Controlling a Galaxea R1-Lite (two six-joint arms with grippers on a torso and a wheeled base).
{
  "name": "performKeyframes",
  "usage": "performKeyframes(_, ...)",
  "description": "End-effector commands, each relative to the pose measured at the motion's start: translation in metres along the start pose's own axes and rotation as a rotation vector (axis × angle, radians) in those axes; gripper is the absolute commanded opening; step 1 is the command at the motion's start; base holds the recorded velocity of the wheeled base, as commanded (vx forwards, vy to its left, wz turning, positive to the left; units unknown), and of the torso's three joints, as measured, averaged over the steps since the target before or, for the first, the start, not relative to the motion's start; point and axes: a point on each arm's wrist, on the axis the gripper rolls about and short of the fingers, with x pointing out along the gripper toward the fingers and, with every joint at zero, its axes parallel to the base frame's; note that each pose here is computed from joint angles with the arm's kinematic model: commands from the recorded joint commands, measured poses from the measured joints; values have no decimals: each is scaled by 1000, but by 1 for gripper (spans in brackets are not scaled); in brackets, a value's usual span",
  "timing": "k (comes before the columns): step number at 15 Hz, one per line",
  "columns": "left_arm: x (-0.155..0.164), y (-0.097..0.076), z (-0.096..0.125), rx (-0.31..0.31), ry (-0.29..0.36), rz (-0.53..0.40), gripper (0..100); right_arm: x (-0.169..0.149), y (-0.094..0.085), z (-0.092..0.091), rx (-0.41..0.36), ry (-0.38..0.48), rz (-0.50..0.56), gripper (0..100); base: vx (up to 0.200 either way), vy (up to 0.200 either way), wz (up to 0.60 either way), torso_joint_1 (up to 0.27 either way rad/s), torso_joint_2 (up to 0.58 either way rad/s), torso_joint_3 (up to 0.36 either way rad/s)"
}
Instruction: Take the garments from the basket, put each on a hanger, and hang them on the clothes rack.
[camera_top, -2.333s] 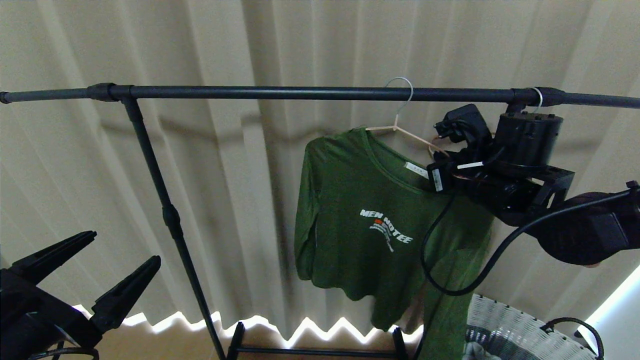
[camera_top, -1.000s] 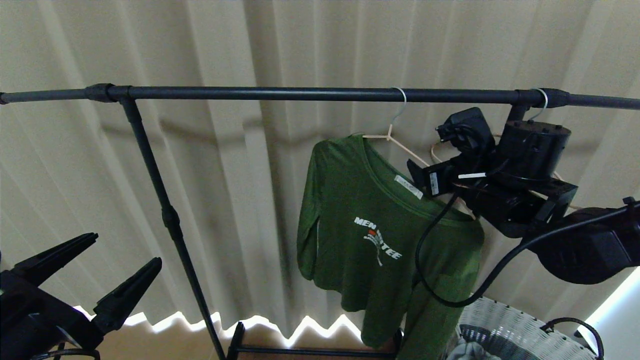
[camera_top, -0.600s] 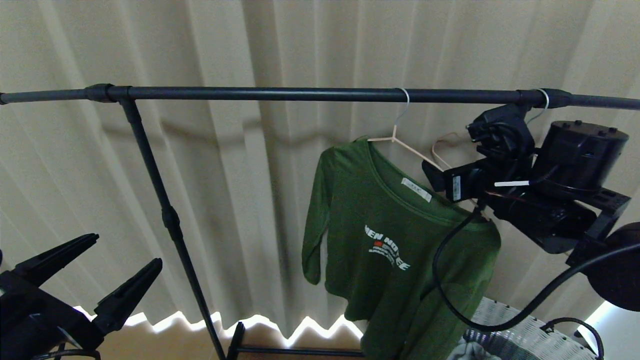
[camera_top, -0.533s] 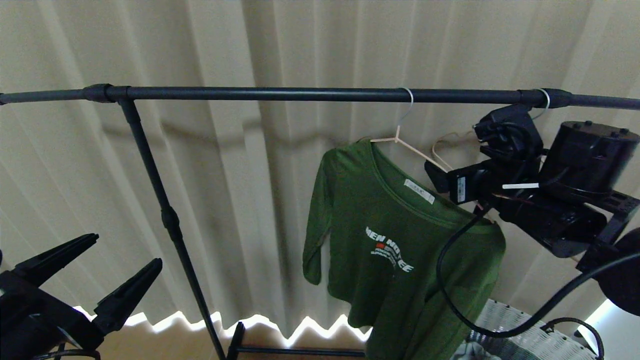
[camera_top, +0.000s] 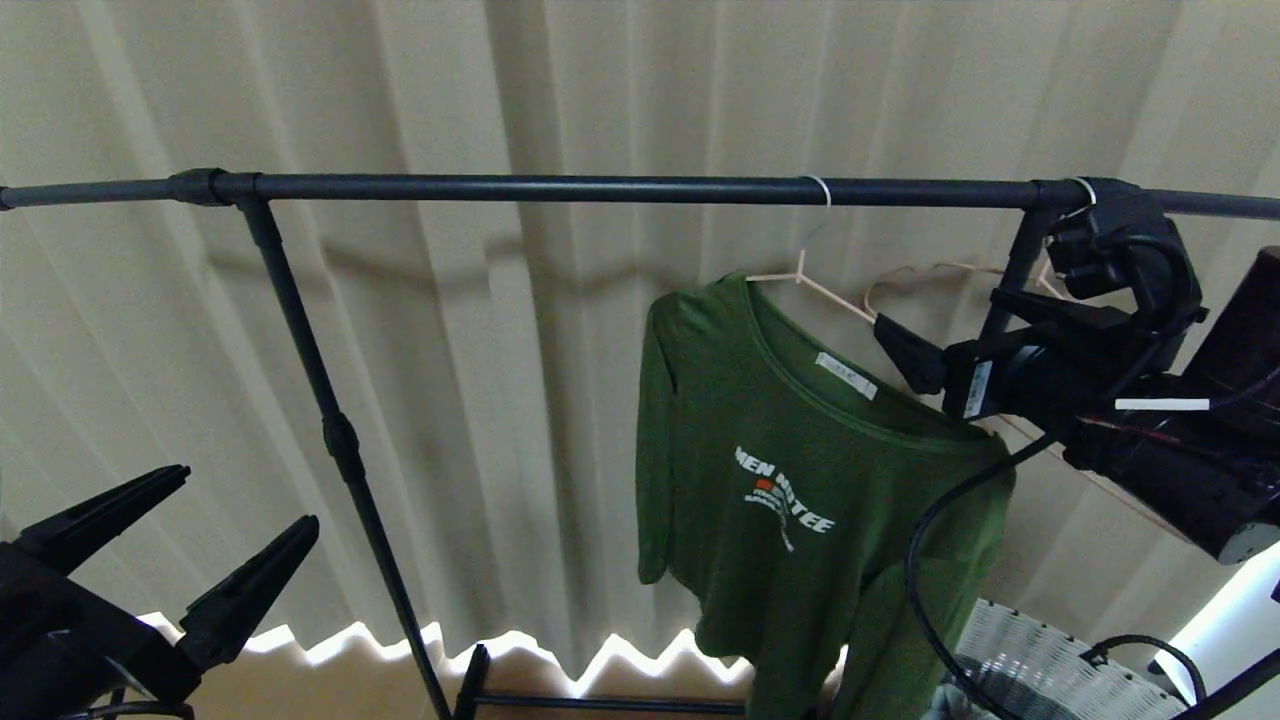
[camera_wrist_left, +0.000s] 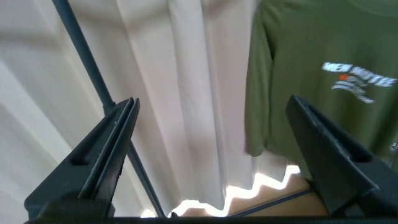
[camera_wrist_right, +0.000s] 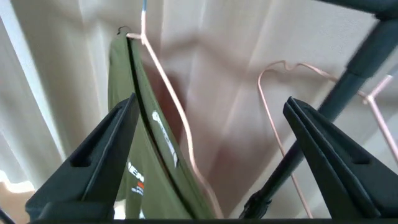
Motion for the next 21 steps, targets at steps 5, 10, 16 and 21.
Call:
performKeyframes(5,-13,1,9,21,-78,19,100,-48,-20,7,33,-126,7,100,0,0,0,0,0,0)
performKeyframes(10,-56,2,4,58,-116,161,100,-135,-56,-38,7,40,-127,100,0,0,0,0,0,0)
performKeyframes(16,-138,-19,-30,27,124,346,100,-220,-71,-69,183,301,-401,100,0,0,0,0,0,0)
performKeyframes(21,-141,-23,-50,-141,147,373,100,-279,-57,-102,252,236,-522,100,0,0,0,0,0,0)
